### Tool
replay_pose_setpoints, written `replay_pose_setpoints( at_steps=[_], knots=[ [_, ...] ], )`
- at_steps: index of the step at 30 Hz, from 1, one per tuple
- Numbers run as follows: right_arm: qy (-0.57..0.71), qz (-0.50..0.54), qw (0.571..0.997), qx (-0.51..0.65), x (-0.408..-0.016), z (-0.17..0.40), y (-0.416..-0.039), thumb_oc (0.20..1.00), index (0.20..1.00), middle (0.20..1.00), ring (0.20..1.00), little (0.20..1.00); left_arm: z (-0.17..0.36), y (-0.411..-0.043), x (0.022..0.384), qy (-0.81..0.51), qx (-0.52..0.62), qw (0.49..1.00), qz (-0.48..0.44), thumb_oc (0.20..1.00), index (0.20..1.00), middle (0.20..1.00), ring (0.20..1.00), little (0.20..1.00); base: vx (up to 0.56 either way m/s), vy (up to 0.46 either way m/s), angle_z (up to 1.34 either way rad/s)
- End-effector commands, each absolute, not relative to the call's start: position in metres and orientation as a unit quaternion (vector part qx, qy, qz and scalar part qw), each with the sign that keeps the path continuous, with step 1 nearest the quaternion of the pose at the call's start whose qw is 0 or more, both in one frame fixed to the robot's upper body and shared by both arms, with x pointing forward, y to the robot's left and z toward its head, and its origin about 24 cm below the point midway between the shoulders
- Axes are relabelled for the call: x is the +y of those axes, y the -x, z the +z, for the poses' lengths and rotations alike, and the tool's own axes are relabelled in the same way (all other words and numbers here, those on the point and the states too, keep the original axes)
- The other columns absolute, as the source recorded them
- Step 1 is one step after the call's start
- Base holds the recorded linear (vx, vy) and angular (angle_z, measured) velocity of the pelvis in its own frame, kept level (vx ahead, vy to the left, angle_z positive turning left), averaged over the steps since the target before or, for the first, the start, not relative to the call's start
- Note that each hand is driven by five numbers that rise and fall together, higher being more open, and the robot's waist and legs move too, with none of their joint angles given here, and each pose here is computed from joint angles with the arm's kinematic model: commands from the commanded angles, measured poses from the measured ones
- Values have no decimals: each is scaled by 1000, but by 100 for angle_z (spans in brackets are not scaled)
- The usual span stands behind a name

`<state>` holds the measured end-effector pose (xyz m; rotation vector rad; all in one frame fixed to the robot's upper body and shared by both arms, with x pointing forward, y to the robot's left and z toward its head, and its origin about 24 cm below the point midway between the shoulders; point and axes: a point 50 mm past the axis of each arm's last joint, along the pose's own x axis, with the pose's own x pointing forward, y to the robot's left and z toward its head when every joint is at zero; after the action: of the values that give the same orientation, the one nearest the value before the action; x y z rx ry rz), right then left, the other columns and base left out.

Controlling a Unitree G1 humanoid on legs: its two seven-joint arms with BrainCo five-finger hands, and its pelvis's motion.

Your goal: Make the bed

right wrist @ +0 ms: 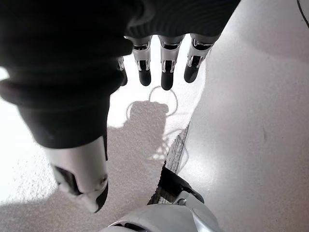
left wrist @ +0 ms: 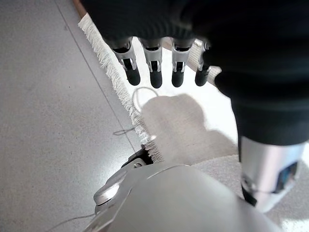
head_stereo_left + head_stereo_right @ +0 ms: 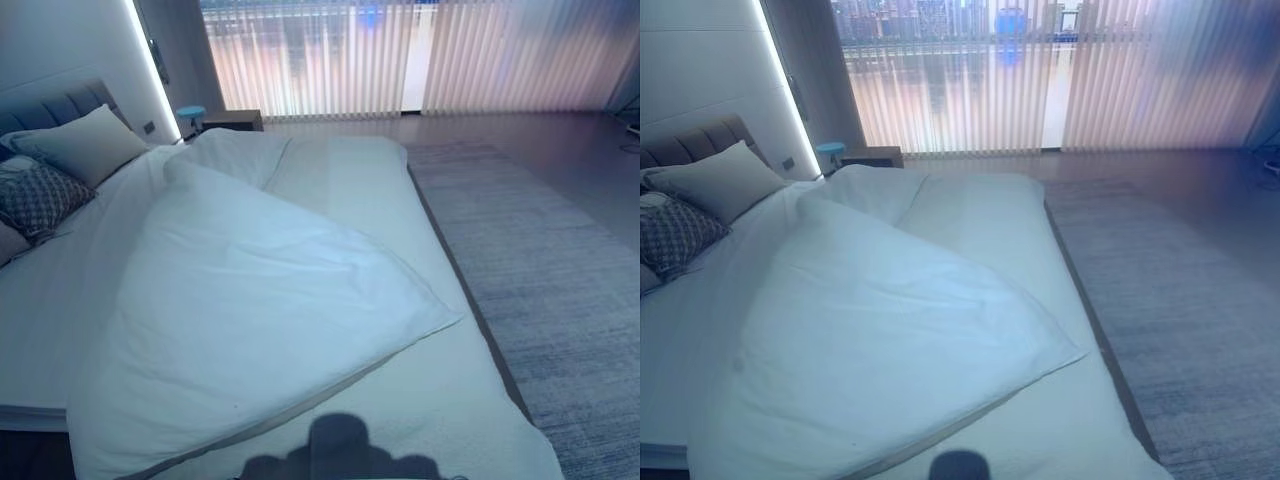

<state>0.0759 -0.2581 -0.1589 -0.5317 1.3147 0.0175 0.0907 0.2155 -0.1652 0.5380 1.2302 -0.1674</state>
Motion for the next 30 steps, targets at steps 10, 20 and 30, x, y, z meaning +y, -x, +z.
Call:
replay_pose_setpoints(
  at_steps=[10,20,30],
  knots=[
    [189,-40,807,559,-248,-153,-114,1000,1000,1000,1000,1000,-159,-112,222,-226,553,802,-27,1000,1000,1000,1000,1000,36,-1,1],
    [64,-128,919,367,-232,-101,-221,1000,1000,1000,1000,1000,-141,-165,216,-192,478,856,45,1000,1000,1000,1000,1000,-66,6,3],
    [-121,-197,953,194,-208,-28,-304,1000,1000,1000,1000,1000,-129,-195,192,-171,432,884,47,1000,1000,1000,1000,1000,-12,9,8]
  ],
)
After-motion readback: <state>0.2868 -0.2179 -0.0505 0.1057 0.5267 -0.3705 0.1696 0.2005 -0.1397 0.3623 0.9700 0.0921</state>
